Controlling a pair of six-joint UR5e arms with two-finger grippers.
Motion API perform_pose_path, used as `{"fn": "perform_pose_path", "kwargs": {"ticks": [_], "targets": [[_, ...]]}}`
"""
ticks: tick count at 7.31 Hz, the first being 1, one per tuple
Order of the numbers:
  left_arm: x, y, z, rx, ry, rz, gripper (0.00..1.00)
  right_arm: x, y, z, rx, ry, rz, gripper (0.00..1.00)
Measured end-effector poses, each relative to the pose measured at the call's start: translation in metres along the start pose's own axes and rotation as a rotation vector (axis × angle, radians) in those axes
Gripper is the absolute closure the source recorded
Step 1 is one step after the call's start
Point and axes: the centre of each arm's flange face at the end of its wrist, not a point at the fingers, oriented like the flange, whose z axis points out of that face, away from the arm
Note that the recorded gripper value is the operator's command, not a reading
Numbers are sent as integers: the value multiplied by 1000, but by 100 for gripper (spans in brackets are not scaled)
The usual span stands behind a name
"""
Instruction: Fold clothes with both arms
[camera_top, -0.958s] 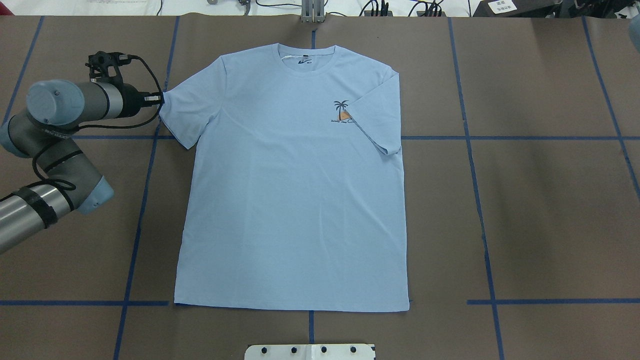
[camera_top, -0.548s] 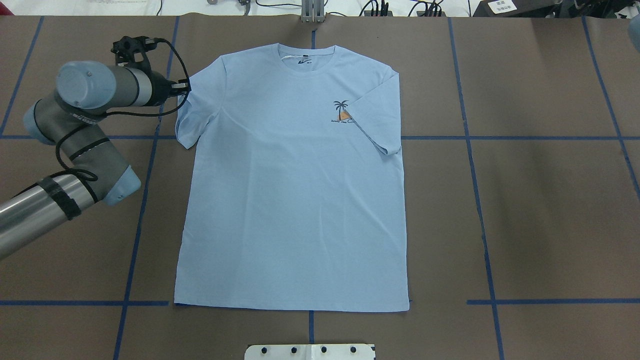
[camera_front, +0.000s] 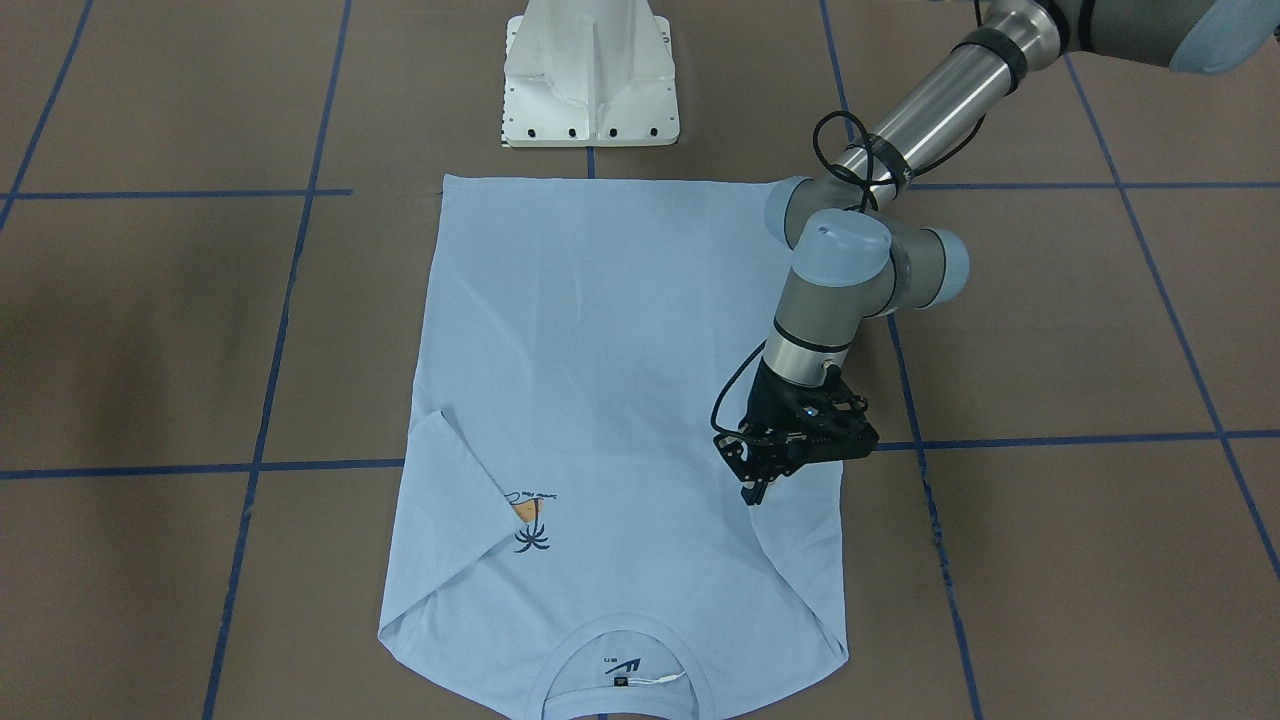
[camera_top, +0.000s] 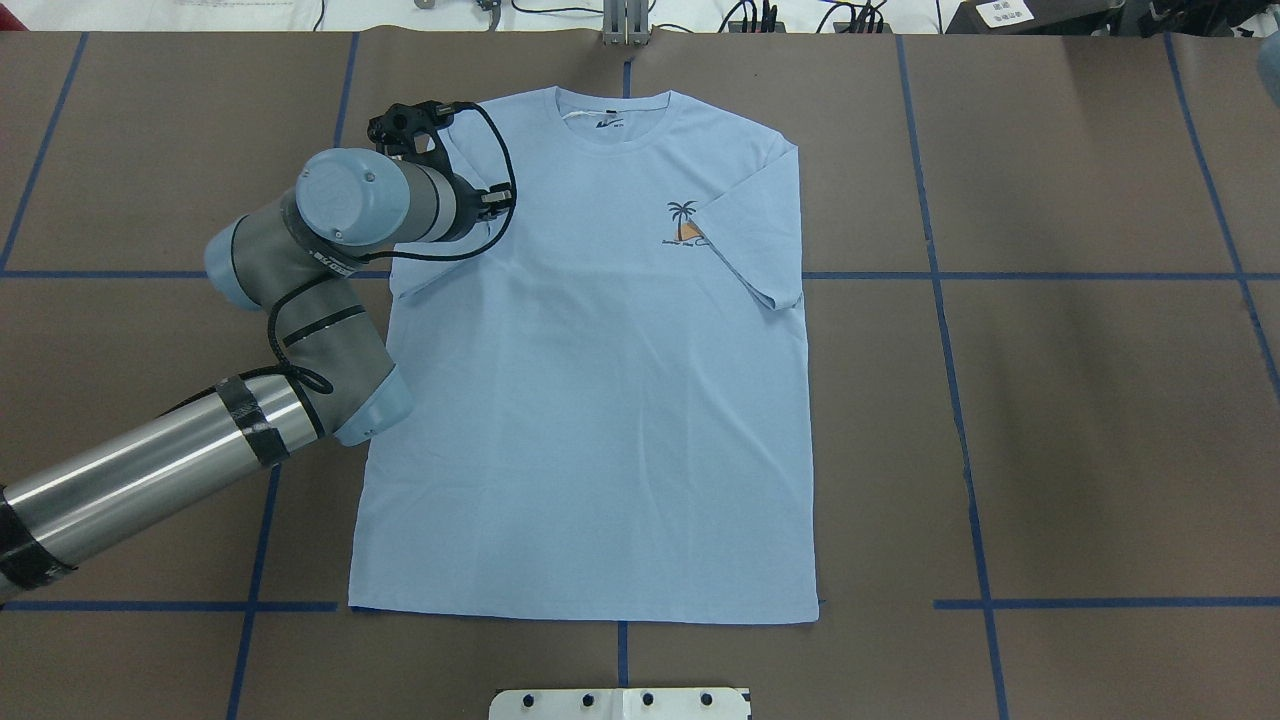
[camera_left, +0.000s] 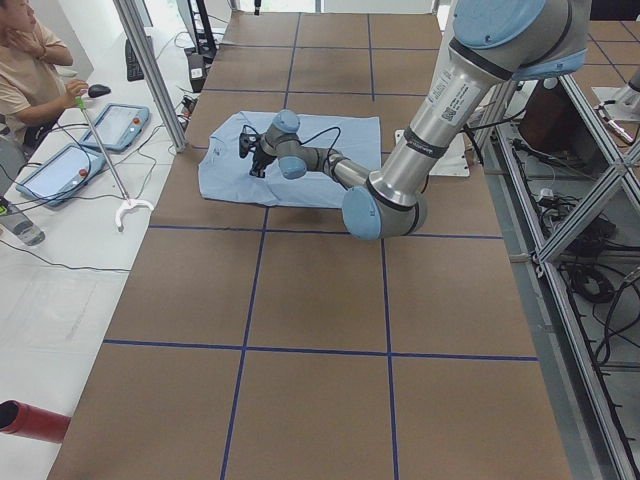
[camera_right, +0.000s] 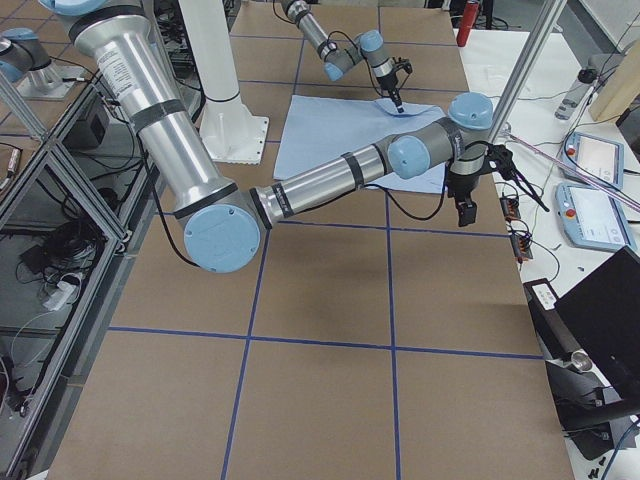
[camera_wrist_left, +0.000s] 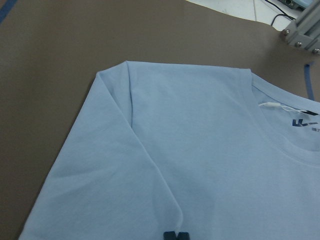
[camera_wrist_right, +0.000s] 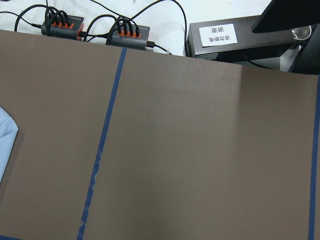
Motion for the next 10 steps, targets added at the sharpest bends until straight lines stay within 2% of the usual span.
{"fn": "perform_pose_path", "kwargs": {"ticks": [1,2,4,6,8,10], "targets": [[1,6,4,0,-6,1,66,1,1,1,-1,0,1,0],[2,10,5,-1,-8,6,1,1,1,1,-1,0,1,0],[2,11,2,-1,-3,58,0,2,4,5,3,-4,-8,0],[6,7,-23,0,6,153,0,-4,20,15,7,-17,0,0],[-4,12,-76,-32,16,215,0,-63,66,40,42,-43,85,0],[-25,25,-131,-81,61,231,0,-156,142,76,113,-54,207,0]]}}
